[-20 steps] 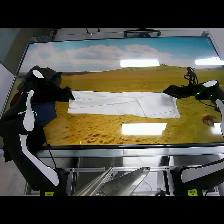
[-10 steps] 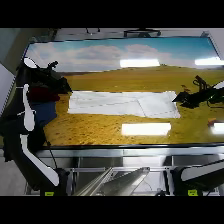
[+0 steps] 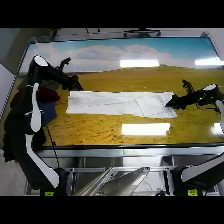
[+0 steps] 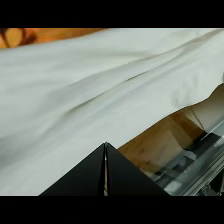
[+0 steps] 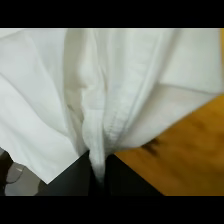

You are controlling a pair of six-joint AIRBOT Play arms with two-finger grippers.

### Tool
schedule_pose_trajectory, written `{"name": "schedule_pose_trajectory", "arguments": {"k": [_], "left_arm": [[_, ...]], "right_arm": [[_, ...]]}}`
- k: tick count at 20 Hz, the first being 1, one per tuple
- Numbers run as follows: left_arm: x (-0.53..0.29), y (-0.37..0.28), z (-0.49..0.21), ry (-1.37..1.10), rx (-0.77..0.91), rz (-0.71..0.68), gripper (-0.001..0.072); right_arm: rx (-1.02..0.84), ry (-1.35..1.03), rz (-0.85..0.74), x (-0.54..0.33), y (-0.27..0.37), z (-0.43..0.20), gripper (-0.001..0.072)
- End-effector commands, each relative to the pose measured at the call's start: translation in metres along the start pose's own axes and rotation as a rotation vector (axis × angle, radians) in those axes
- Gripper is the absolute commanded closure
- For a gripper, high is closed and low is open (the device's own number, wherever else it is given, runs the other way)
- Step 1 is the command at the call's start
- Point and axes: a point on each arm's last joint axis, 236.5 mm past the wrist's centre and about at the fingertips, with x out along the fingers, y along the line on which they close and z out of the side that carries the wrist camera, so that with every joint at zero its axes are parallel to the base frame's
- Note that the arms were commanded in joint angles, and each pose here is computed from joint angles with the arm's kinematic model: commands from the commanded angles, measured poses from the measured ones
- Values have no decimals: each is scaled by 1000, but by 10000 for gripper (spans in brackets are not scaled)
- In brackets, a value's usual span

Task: Fold the shirts.

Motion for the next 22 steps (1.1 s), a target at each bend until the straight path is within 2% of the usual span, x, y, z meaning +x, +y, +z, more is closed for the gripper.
{"name": "schedule_pose_trajectory", "arguments": {"k": [1,8,12,15,18,22], "left_arm": [[42,-41,15,-18,85,-15,708],[210,-112,15,-6,140,-9,708],[261,-138,2,-10,185,-6,708],[256,-160,19,-81,225,-21,708],[225,-200,30,-119,223,-130,708],[99,-217,35,-186,310,-170,707]], "right_arm": [[-70,-44,35,-16,34,18,689],[-282,-155,23,-114,136,30,689],[-357,-206,4,-151,170,27,689],[-380,-207,24,-158,183,22,689],[-370,-211,53,-158,190,22,689],[-386,-220,162,-154,228,19,689]]}}
